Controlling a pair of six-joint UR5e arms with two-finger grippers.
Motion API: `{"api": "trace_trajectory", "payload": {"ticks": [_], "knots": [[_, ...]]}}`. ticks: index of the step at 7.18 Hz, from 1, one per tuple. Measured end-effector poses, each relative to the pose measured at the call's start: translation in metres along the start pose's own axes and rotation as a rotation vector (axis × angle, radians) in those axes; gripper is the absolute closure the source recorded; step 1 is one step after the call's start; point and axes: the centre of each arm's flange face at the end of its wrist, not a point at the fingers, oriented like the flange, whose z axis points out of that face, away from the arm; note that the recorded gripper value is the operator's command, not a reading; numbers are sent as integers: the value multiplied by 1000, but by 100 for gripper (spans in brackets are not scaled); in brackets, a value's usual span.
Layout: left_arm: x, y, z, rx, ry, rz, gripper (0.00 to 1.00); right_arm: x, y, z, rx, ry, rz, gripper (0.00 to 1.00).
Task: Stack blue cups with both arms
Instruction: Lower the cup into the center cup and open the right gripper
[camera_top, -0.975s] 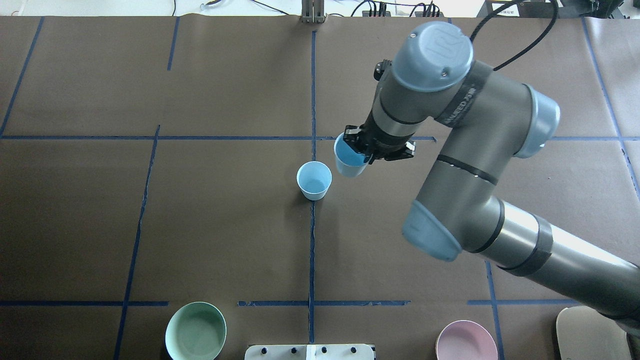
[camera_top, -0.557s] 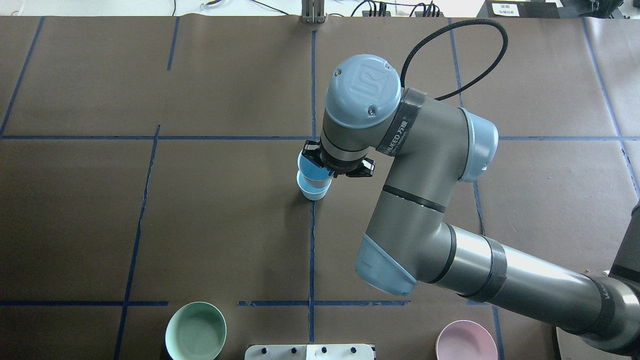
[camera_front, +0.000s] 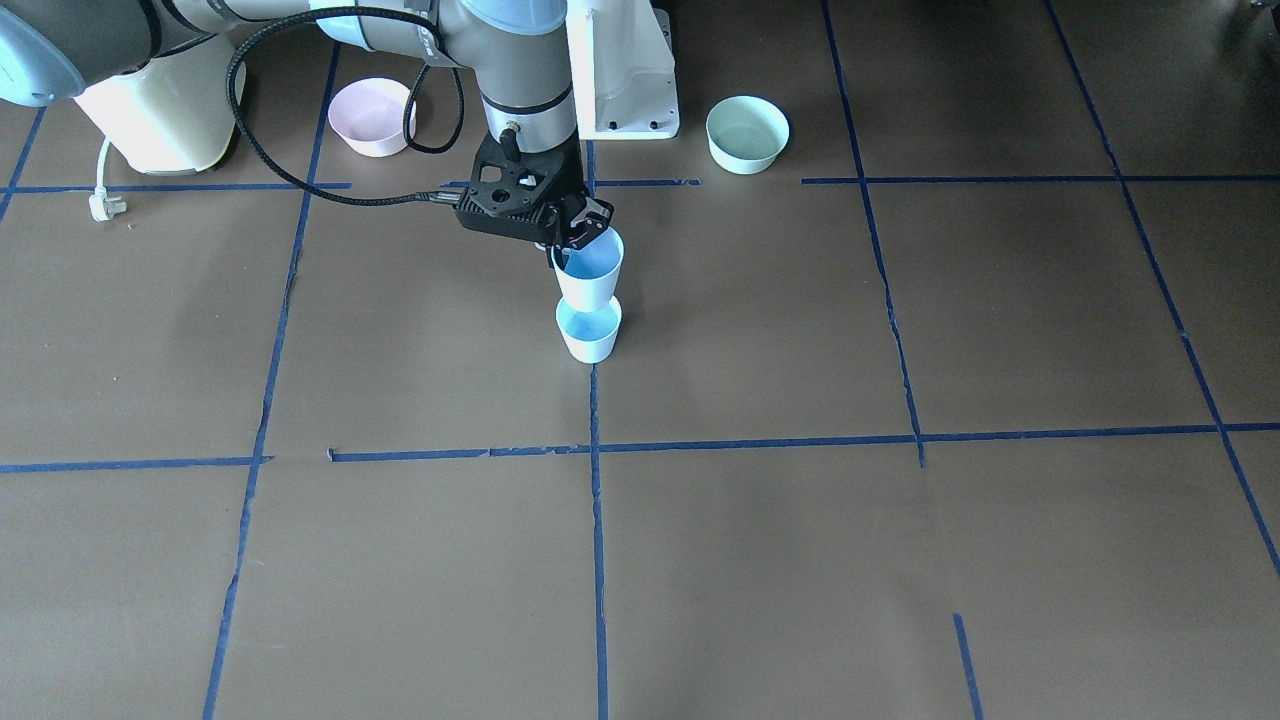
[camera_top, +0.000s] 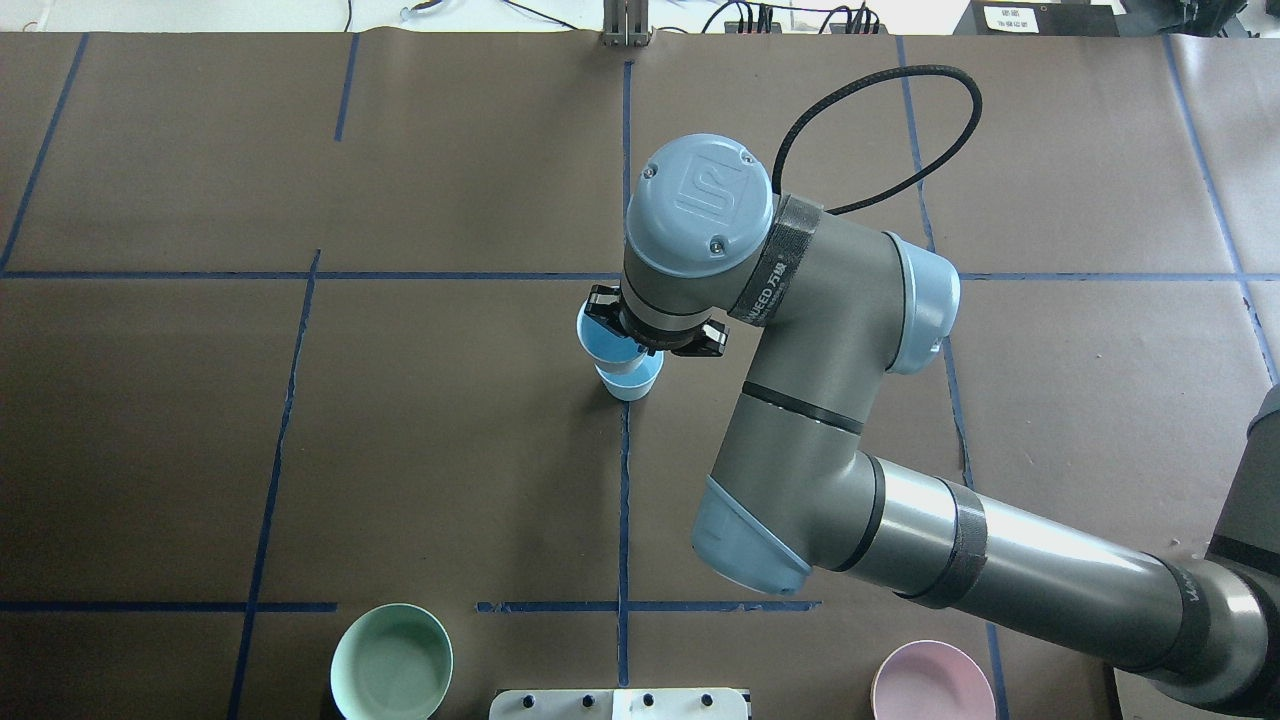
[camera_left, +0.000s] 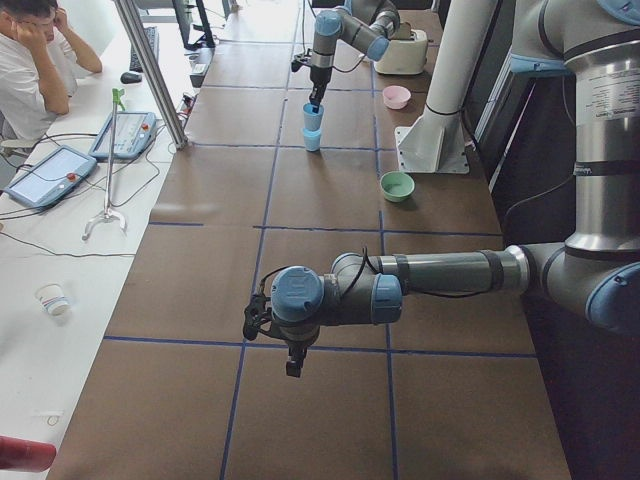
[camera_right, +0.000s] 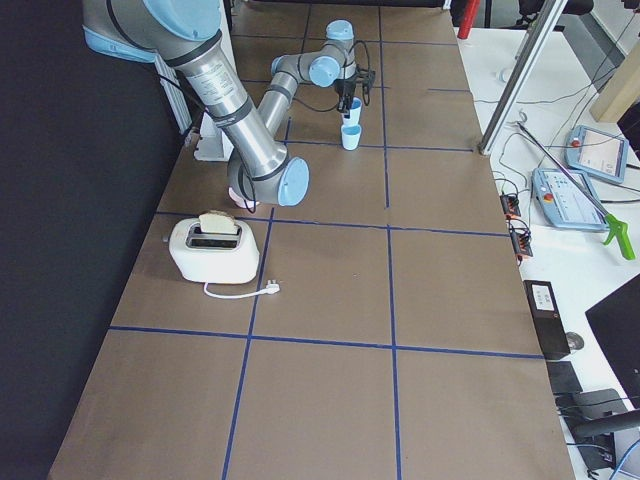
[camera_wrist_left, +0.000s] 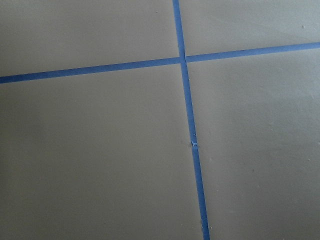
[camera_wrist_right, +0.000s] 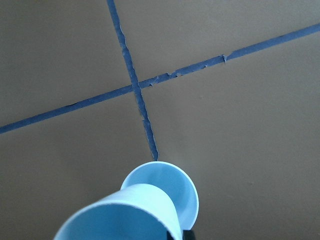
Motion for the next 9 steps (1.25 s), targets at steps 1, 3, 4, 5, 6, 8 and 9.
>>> {"api": "trace_trajectory", "payload": {"ticks": [1, 3, 4, 5, 6, 8, 9], "knots": [[0, 0, 0, 1, 3, 0, 0, 1, -1, 3, 1, 1, 0, 71], [0, 0, 0, 1, 4, 0, 0, 3, -2, 5, 5, 4, -10, 0], [0, 0, 0, 1, 4, -1, 0, 4, -3, 6, 11, 6, -14, 0], [0, 0, 0, 1, 4, -1, 0, 4, -3, 6, 13, 7, -15, 0], [0, 0, 0, 0, 4, -1, 0, 5, -3, 6, 12, 8, -17, 0], [0, -1, 1, -1, 2, -4, 0, 14, -20, 2, 4, 8, -59, 0], [0, -3, 1, -3, -4, -2, 0, 38, -49, 2, -26, 23, -108, 0]]}}
